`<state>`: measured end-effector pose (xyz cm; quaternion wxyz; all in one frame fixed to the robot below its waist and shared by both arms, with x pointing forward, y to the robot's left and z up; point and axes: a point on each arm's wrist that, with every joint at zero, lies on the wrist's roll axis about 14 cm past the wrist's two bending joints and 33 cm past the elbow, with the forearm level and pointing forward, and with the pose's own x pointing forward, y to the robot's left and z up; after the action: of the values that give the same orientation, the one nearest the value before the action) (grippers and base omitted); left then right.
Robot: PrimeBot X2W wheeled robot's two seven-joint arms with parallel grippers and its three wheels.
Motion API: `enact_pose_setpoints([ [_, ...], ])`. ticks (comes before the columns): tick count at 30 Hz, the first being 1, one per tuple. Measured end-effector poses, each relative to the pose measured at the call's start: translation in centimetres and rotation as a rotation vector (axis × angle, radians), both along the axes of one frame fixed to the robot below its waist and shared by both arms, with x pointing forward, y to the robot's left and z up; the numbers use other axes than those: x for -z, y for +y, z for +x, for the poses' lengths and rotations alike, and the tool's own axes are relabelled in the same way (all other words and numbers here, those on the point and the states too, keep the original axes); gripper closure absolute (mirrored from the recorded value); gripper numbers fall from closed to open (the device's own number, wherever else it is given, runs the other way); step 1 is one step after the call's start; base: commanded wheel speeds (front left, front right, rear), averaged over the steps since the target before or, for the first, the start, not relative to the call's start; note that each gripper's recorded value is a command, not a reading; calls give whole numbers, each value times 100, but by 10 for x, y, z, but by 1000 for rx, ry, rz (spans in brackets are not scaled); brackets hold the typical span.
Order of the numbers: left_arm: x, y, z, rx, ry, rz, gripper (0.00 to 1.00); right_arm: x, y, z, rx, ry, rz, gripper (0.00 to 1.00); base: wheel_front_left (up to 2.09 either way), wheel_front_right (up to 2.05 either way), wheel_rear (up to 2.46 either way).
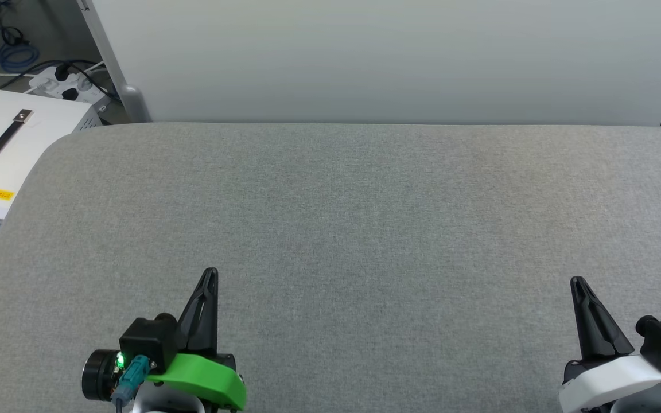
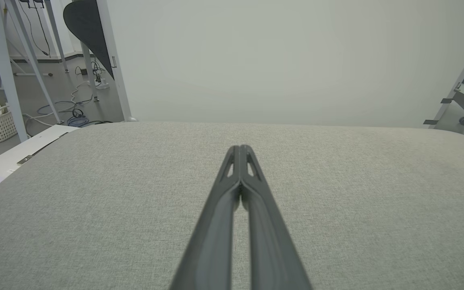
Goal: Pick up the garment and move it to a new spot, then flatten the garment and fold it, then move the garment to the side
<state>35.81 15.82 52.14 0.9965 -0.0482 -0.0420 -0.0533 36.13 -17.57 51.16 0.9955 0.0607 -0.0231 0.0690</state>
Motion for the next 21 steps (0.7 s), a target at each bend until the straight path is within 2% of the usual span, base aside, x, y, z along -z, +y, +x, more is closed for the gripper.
enact_pose_setpoints([
  [21, 2, 3, 2, -17, 28, 37, 100, -3, 4, 2, -3, 9, -39, 100, 0, 0, 0],
])
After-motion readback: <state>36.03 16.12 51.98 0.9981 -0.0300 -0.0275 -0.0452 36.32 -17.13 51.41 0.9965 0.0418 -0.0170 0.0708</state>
